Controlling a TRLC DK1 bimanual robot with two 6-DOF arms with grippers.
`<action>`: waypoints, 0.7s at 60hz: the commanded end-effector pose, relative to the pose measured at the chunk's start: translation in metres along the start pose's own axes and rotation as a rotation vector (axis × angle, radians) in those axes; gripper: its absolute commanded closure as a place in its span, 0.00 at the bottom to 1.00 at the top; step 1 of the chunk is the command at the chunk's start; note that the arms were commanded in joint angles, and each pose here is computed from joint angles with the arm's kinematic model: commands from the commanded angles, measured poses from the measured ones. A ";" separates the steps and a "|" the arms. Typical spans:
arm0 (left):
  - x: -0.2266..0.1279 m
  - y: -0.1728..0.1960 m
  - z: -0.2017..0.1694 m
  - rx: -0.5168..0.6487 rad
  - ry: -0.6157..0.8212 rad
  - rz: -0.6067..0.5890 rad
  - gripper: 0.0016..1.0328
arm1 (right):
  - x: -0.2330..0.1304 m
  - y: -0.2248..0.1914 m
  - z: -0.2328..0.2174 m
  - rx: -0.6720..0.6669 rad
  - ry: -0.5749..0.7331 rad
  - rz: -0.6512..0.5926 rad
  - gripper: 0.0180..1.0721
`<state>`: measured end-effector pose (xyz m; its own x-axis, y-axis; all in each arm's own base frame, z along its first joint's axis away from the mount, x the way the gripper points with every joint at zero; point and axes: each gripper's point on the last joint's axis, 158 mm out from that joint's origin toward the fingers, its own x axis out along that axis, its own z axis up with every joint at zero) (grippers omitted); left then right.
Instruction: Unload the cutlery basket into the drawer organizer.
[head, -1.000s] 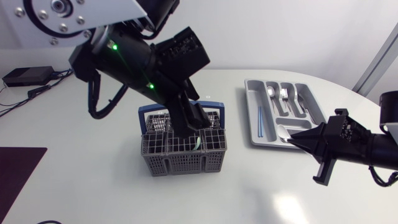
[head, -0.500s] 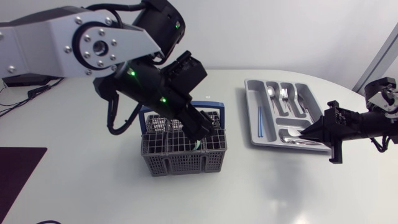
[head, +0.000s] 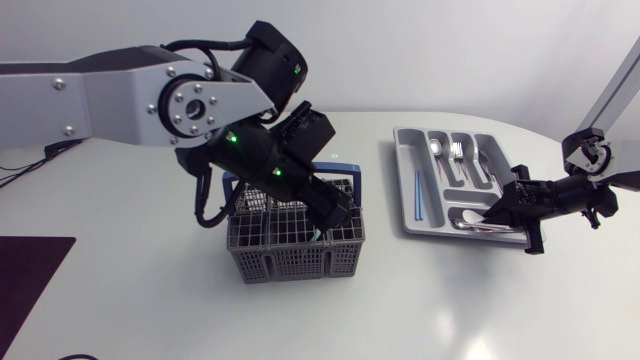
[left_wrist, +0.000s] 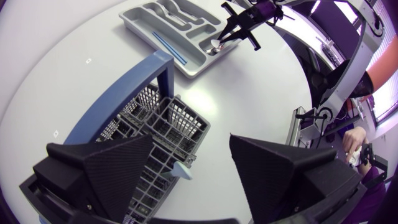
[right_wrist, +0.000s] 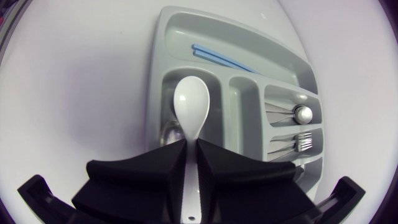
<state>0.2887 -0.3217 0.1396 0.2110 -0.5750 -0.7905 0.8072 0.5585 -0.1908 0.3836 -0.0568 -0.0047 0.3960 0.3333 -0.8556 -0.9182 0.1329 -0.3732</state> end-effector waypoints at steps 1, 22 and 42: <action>0.012 0.004 -0.014 -0.057 0.039 -0.006 0.12 | 0.007 -0.006 -0.002 -0.052 0.015 -0.008 0.84; 0.004 0.019 -0.027 -0.066 0.099 0.118 0.16 | 0.005 -0.014 0.000 0.008 0.039 -0.101 0.39; -0.005 0.005 -0.032 -0.026 0.150 0.169 0.16 | 0.004 0.002 0.023 0.025 0.019 -0.094 0.05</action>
<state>0.2762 -0.2952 0.1128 0.2387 -0.3761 -0.8953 0.7617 0.6444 -0.0676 0.3913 -0.0391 0.0031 0.4919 0.2977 -0.8182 -0.8706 0.1755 -0.4596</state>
